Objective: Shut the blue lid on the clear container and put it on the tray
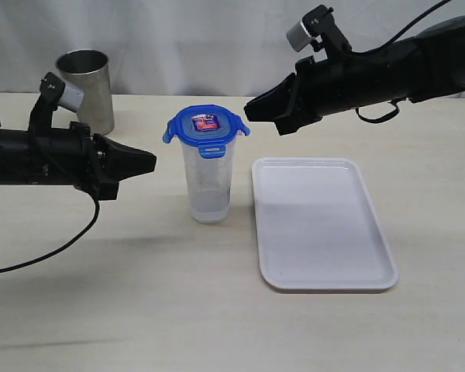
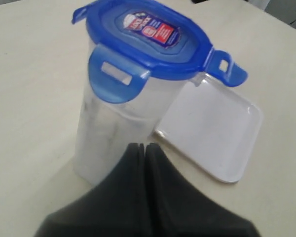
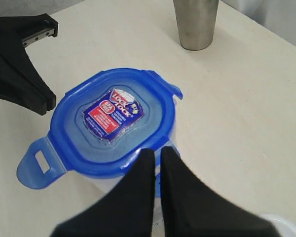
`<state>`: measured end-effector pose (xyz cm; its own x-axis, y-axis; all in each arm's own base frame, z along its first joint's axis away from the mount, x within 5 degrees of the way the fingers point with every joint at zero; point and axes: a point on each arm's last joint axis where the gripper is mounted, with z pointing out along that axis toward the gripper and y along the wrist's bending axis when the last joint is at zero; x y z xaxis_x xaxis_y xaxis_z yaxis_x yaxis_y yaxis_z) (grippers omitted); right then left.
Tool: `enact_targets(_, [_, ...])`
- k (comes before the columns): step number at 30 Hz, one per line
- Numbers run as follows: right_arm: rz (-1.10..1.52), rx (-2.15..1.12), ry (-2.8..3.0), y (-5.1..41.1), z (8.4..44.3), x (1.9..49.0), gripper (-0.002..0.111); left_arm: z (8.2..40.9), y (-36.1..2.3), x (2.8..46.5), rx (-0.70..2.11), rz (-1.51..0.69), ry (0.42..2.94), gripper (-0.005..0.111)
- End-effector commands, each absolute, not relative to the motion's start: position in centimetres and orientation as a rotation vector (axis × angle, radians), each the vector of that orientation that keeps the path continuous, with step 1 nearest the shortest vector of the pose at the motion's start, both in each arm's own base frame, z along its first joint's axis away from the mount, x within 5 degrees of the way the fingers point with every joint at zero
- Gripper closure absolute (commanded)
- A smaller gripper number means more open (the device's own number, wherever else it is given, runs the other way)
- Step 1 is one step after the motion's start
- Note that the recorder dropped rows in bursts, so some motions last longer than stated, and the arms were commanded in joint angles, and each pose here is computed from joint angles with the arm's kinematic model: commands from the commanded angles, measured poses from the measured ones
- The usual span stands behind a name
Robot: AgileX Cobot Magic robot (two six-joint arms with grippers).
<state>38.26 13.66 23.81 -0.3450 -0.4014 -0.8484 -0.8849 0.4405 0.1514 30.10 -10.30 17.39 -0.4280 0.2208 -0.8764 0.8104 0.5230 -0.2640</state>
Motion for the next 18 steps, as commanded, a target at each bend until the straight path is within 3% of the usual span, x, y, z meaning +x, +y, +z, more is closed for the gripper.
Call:
enact_targets(1, [0.807, -1.057, 1.928, 13.7, 24.0, 38.2, 0.104, 18.3, -10.9, 29.6, 0.883, -1.007, 1.806, 0.107])
enact_targets(12, [0.777, -1.048, 1.924, 13.6, 24.0, 38.5, 0.104, 18.8, -11.7, 29.8, 0.913, -1.015, 1.777, 0.107])
enact_targets(18, [0.772, -1.045, 1.923, 13.5, 24.0, 38.5, 0.104, 18.2, -12.7, 30.5, 0.943, -0.847, 1.873, 0.107])
